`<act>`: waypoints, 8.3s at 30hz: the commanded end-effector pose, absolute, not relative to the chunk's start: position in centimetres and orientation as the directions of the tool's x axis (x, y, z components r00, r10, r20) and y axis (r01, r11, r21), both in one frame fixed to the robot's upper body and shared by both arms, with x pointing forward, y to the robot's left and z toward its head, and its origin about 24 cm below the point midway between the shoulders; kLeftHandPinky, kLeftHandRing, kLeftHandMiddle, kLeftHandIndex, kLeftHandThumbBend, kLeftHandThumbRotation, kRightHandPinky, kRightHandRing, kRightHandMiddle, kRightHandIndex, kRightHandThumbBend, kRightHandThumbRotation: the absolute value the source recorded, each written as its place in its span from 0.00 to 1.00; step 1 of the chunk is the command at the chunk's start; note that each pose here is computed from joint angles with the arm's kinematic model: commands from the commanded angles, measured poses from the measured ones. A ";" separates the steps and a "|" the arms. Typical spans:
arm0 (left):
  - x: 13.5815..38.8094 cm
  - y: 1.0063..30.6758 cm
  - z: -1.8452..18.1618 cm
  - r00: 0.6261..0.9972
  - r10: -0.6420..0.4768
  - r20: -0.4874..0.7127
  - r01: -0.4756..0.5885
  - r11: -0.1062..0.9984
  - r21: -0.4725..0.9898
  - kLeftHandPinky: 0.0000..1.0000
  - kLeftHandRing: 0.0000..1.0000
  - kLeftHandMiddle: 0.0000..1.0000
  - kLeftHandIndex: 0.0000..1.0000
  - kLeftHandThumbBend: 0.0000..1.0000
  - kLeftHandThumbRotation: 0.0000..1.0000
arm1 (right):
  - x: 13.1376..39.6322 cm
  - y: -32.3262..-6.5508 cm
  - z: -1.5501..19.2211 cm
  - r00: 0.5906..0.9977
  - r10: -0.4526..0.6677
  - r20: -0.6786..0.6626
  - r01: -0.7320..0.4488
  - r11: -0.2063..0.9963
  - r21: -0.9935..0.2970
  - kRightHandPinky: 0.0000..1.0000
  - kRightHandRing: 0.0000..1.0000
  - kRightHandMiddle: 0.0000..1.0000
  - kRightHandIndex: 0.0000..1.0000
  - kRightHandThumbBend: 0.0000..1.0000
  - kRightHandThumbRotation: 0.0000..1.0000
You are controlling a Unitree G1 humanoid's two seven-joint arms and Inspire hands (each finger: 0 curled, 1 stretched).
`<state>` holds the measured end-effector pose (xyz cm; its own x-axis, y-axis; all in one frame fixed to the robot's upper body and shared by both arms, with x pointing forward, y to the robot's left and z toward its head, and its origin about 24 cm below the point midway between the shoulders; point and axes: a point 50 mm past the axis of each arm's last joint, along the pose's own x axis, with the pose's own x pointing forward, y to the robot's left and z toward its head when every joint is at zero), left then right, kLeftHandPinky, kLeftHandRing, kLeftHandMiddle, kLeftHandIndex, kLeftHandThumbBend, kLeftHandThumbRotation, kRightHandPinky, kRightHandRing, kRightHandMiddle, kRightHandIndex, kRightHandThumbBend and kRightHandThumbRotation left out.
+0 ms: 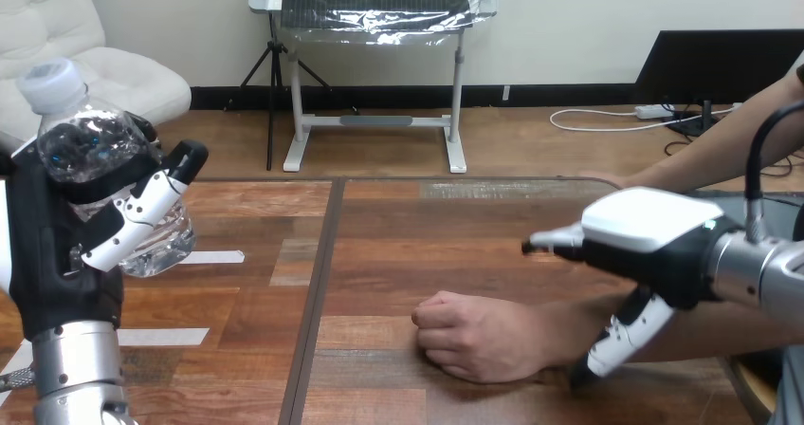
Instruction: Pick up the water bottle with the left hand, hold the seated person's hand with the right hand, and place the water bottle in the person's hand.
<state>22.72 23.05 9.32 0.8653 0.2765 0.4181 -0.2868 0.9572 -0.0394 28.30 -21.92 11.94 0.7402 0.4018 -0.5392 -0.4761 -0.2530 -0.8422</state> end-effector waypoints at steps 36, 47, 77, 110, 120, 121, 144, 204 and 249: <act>23.0 22.8 11.5 0.813 0.257 0.523 -0.276 0.960 -0.042 0.21 0.26 0.32 0.38 0.50 0.00 | 28.5 -23.6 7.9 0.693 0.298 -0.657 -0.586 -0.298 -0.753 0.91 0.92 0.93 0.95 1.00 0.67; 22.9 22.8 11.7 0.809 0.261 0.527 -0.284 0.958 -0.039 0.21 0.26 0.32 0.38 0.50 0.00 | 28.7 -24.3 6.7 0.692 0.263 -0.672 -0.607 -0.291 -0.739 0.88 0.90 0.91 0.93 1.00 0.66; 22.9 22.9 11.8 0.807 0.260 0.530 -0.273 0.960 -0.055 0.20 0.25 0.31 0.38 0.48 0.00 | 29.5 -25.5 4.5 0.728 0.180 -0.662 -0.616 -0.253 -0.746 0.72 0.85 0.86 0.88 1.00 0.63; 22.7 23.3 12.3 0.804 0.264 0.533 -0.259 0.962 -0.086 0.21 0.26 0.31 0.38 0.47 0.00 | 30.5 -25.7 4.0 0.637 0.038 -0.770 -0.752 -0.189 -0.631 0.52 0.72 0.77 0.80 1.00 0.47; 22.6 23.4 12.6 0.801 0.276 0.531 -0.269 0.959 -0.093 0.21 0.26 0.31 0.38 0.48 0.00 | 30.6 -25.7 4.0 0.590 0.010 -0.807 -0.797 -0.152 -0.585 0.49 0.68 0.74 0.77 1.00 0.43; 22.6 23.4 12.6 0.801 0.276 0.531 -0.270 0.959 -0.092 0.21 0.26 0.31 0.38 0.48 0.00 | 30.6 -25.8 4.0 0.589 0.008 -0.808 -0.799 -0.144 -0.584 0.49 0.67 0.74 0.77 1.00 0.43; 22.6 23.5 12.8 0.801 0.268 0.536 -0.255 0.962 -0.100 0.20 0.25 0.31 0.37 0.44 0.00 | 30.5 -26.2 3.3 0.534 -0.025 -0.845 -0.844 -0.068 -0.532 0.22 0.32 0.42 0.45 0.88 0.32; 22.6 23.4 13.0 0.795 0.279 0.538 -0.267 0.958 -0.103 0.20 0.25 0.31 0.37 0.44 0.00 | 29.0 -23.0 2.0 0.613 0.072 -0.787 -0.752 -0.254 -0.608 0.14 0.23 0.32 0.42 0.93 0.38; 22.8 23.3 12.8 0.801 0.275 0.531 -0.257 0.960 -0.110 0.20 0.25 0.31 0.37 0.44 0.00 | 28.8 -23.6 1.9 0.657 0.109 -0.746 -0.727 -0.167 -0.666 0.15 0.23 0.31 0.33 0.83 0.00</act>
